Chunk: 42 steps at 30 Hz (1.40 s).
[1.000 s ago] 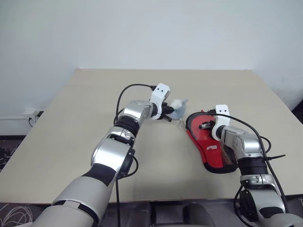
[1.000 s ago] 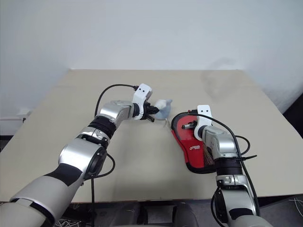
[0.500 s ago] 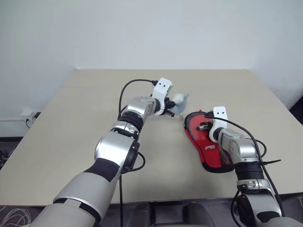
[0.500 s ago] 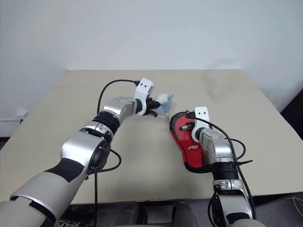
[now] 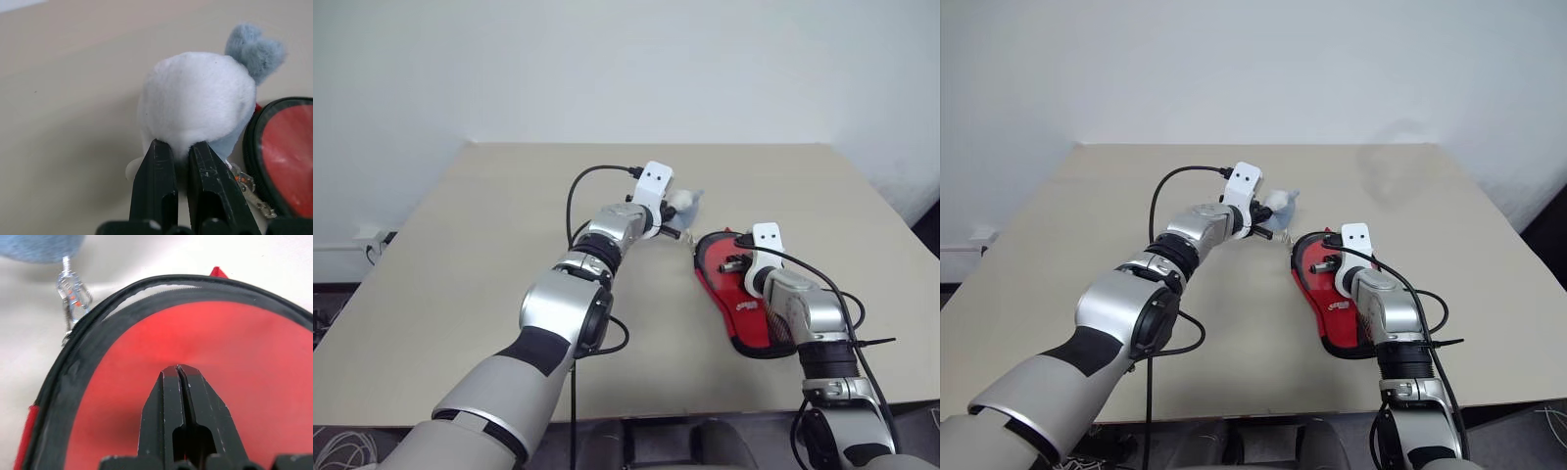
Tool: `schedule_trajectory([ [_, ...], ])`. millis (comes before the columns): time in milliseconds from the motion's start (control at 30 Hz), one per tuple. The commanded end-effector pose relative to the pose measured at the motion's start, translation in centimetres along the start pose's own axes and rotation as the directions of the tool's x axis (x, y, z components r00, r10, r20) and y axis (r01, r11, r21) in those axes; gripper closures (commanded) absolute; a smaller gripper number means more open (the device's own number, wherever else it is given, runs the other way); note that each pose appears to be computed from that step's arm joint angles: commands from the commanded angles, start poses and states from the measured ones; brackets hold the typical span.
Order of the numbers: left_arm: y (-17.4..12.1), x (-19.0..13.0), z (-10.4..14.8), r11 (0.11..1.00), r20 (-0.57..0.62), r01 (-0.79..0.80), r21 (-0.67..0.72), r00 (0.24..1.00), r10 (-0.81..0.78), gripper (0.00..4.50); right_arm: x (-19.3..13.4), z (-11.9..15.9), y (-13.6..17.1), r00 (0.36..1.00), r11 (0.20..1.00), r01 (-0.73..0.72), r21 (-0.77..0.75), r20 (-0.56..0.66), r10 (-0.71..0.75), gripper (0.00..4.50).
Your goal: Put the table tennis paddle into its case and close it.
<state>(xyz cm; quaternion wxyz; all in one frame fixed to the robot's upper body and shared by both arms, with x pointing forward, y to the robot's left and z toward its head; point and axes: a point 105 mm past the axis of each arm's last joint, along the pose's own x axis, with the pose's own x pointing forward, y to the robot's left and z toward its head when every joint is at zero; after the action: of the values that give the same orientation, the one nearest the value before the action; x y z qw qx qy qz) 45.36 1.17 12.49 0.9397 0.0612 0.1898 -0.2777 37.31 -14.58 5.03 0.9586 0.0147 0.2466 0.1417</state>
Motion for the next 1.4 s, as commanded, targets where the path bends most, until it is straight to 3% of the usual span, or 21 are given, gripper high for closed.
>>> schedule_trajectory([
  [33,0.1,-0.5,4.8,0.997,0.151,-0.062,0.038,0.987,0.055,4.49,0.1,-5.1,1.2,0.981,0.998,-0.034,0.046,-0.189,0.042,4.50],
  [900,-3.3,0.6,5.2,0.996,0.218,-0.086,-0.005,0.972,0.085,4.49,-0.4,-5.2,2.9,0.979,0.995,-0.071,0.066,-0.186,0.082,4.50],
  [1400,-5.1,1.0,4.9,0.991,0.241,-0.106,0.085,0.967,0.083,4.49,-1.1,-5.3,3.1,0.981,0.994,-0.062,0.085,-0.177,0.076,4.50],
])
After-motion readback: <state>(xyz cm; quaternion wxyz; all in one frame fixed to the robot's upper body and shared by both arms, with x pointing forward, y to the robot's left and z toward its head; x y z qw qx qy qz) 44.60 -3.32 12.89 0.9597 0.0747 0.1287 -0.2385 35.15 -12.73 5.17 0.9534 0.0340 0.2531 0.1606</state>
